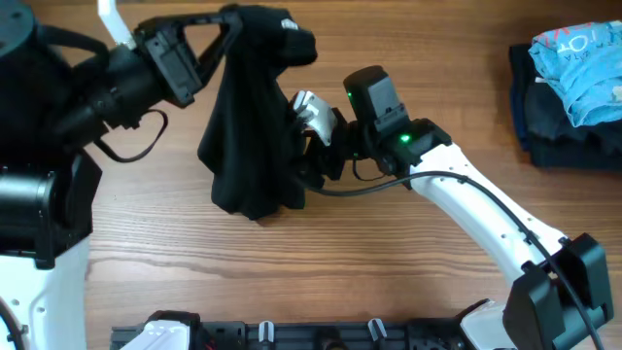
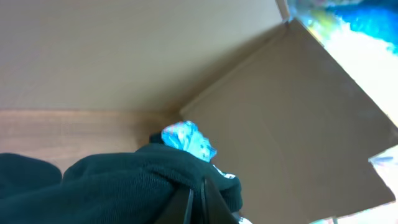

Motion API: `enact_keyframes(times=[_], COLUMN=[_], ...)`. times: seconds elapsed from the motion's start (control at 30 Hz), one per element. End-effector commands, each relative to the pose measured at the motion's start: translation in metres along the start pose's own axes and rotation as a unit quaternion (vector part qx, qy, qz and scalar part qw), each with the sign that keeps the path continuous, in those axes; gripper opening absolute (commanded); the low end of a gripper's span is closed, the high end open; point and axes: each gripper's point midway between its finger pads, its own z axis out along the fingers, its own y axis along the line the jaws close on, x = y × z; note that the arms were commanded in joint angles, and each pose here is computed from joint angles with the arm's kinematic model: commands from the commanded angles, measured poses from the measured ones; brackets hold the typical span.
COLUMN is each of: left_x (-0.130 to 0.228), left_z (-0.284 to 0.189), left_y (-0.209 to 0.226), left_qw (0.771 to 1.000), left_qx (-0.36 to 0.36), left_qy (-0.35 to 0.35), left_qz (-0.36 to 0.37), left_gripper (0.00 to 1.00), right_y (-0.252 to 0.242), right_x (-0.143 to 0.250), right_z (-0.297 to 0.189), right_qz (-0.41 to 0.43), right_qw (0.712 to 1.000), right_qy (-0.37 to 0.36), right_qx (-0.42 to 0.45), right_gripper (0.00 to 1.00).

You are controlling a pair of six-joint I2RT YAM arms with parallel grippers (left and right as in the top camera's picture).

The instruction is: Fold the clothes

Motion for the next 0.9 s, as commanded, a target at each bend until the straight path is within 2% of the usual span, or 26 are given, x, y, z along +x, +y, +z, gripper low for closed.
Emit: enact_keyframes(times=[0.0, 0.17, 0.37, 0.8, 0.87], left_x=[0.007, 0.007, 0.008, 0.011, 0.011], left_z=[-0.011, -0.022, -0.024, -0.024, -0.024], left_y=[-0.002, 0.025, 0.026, 0.020, 0.020], left_qw=[0.999, 0.999, 0.999, 0.999, 0.999], left_qx=[0.004, -0.040, -0.039, -0.022, -0.022], left_qy=[0.015, 0.017, 0.018, 0.027, 0.027], left_qz=[0.042, 0.015, 0.014, 0.013, 0.013], left_gripper=[0.04, 0.04, 0.04, 0.04, 0.04], right_y=[-0.025, -0.045, -0.047, -0.098, -0.093], right_x=[0.005, 0.011, 0.011, 0.002, -0.003], right_z=[-0.006, -0.020, -0.022, -0.056, -0.056], right_qz=[0.002, 0.015, 0.003, 0.019, 0.027], right_qw=[0.999, 0.998, 0.998, 0.991, 0.992], right_qy=[0.009, 0.009, 0.006, -0.042, -0.056], right_qx=[0.041, 0.061, 0.060, 0.129, 0.109], right_gripper=[0.86, 0.86, 0.84, 0.84, 0.86])
